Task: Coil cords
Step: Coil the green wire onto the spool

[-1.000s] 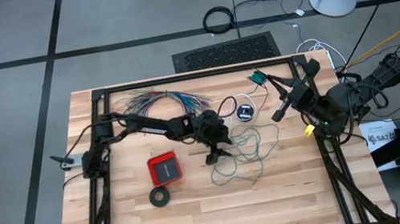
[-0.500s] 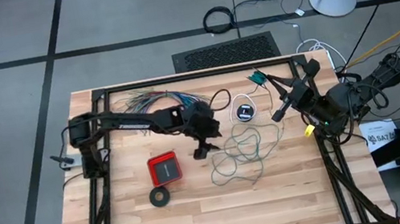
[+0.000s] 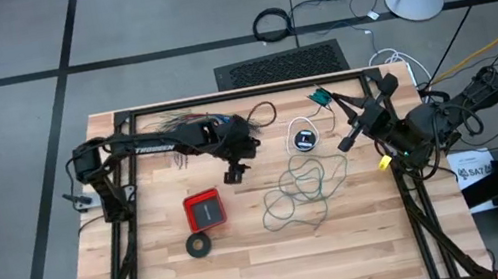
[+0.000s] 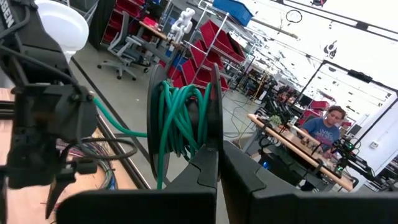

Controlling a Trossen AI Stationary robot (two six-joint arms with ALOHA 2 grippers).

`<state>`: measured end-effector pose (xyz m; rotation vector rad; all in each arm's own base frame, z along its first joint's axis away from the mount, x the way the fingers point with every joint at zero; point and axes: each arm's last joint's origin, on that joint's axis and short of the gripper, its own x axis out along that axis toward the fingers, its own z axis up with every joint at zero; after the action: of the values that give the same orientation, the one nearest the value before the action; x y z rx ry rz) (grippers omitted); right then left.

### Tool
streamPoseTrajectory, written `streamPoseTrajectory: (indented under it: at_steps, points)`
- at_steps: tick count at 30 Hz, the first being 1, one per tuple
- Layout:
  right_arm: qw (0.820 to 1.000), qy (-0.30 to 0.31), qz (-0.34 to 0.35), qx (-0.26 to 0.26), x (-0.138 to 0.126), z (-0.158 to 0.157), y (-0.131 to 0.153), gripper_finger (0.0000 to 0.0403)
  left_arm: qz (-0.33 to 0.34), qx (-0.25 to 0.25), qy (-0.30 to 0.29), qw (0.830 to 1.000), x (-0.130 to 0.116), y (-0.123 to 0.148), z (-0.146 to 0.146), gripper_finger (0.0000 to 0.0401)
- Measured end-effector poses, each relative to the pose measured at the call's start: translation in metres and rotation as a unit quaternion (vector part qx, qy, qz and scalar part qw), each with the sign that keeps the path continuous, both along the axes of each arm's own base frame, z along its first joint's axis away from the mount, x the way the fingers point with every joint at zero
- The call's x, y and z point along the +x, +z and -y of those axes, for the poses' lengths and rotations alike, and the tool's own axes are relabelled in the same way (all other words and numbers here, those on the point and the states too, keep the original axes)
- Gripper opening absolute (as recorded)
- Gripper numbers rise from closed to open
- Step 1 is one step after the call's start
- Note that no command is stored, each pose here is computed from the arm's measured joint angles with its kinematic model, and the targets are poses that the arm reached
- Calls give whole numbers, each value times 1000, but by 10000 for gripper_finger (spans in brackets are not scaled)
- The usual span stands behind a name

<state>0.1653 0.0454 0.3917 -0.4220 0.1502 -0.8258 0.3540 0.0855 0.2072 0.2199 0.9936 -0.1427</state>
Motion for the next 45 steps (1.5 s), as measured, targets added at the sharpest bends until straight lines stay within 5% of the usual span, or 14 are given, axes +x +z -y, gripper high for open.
streamPoseTrajectory:
  at_steps: [17,22,28,35,45]
  points:
    - [1000,11,3,2,0,0,0,0,114,21,7,993,-30,71,-5,246]
    - [999,31,7,3,1,-1,0,0,185,-22,-15,982,-31,90,-2,246]
    - [999,32,12,7,1,-1,0,0,293,-60,-61,952,-13,103,5,246]
    - [999,35,20,15,1,-2,0,0,383,-89,-106,913,39,72,21,246]
    - [998,54,25,19,1,-5,0,0,536,-61,-50,841,82,29,20,246]
